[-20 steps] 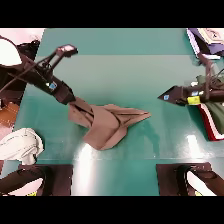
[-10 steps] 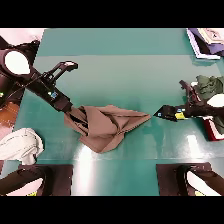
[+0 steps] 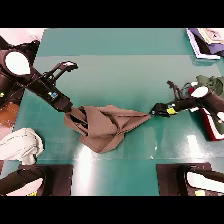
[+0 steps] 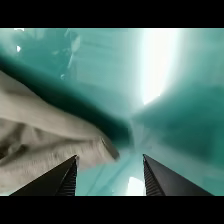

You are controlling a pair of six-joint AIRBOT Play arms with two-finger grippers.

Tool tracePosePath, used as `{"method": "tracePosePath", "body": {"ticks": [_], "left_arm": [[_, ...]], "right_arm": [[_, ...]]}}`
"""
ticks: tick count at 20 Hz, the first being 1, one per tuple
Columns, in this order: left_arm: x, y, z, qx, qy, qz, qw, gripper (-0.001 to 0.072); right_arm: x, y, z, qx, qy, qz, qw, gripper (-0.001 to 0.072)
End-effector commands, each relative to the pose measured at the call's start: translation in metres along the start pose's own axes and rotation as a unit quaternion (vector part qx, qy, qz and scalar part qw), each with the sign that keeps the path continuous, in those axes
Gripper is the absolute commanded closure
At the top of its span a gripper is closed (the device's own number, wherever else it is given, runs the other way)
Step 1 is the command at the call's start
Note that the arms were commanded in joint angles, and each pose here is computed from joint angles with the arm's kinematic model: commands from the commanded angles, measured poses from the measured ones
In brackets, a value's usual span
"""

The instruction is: Fold the shirts.

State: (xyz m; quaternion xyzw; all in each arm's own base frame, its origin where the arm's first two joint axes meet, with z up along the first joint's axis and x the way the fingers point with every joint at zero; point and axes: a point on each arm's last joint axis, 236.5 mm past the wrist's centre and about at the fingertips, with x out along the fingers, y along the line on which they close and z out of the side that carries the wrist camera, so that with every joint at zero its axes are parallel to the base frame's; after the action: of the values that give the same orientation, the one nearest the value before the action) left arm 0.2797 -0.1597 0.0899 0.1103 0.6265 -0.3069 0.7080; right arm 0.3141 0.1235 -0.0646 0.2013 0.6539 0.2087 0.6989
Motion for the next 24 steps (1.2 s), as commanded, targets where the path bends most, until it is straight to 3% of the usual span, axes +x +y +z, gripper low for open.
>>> {"method": "tracePosePath", "body": {"ticks": [1,4,5,6,7,10,13,15,18,24], "left_arm": [[0.000,0.000,0.001,-0.001,-0.002,0.001,1.000,0.0674],[0.000,0.000,0.001,-0.001,-0.002,0.001,1.000,0.0674],[0.000,0.000,0.001,-0.001,-0.002,0.001,1.000,0.0674],[0.000,0.000,0.001,-0.001,-0.002,0.001,1.000,0.0674],[0.000,0.001,0.002,-0.001,-0.005,0.002,1.000,0.0674],[-0.011,0.009,0.019,0.003,-0.041,0.026,0.999,0.0674],[-0.075,0.022,0.055,0.009,-0.130,0.093,0.987,0.0674],[-0.144,0.017,0.080,0.021,-0.219,0.128,0.967,0.0674],[-0.260,-0.012,0.094,0.049,-0.363,0.161,0.917,0.0674],[-0.416,-0.071,0.044,0.084,-0.589,0.196,0.779,0.0674]], "right_arm": [[0.023,0.013,0.002,-0.038,0.041,0.002,0.998,0.0234],[0.032,0.023,0.000,-0.054,0.069,0.009,0.996,0.0285],[0.031,0.026,-0.002,-0.058,0.079,0.012,0.995,0.0382],[0.028,0.028,-0.002,-0.065,0.083,0.015,0.994,0.0559],[0.024,0.031,0.000,-0.075,0.081,0.018,0.994,0.0683],[-0.013,0.046,0.032,-0.100,0.018,0.018,0.995,0.0685],[-0.111,0.087,0.090,-0.159,-0.135,0.002,0.978,0.0686],[-0.209,0.125,0.119,-0.200,-0.275,-0.017,0.940,0.0686],[-0.359,0.181,0.113,-0.247,-0.462,-0.050,0.850,0.0687],[-0.515,0.230,0.019,-0.278,-0.622,-0.136,0.719,0.0687]]}}
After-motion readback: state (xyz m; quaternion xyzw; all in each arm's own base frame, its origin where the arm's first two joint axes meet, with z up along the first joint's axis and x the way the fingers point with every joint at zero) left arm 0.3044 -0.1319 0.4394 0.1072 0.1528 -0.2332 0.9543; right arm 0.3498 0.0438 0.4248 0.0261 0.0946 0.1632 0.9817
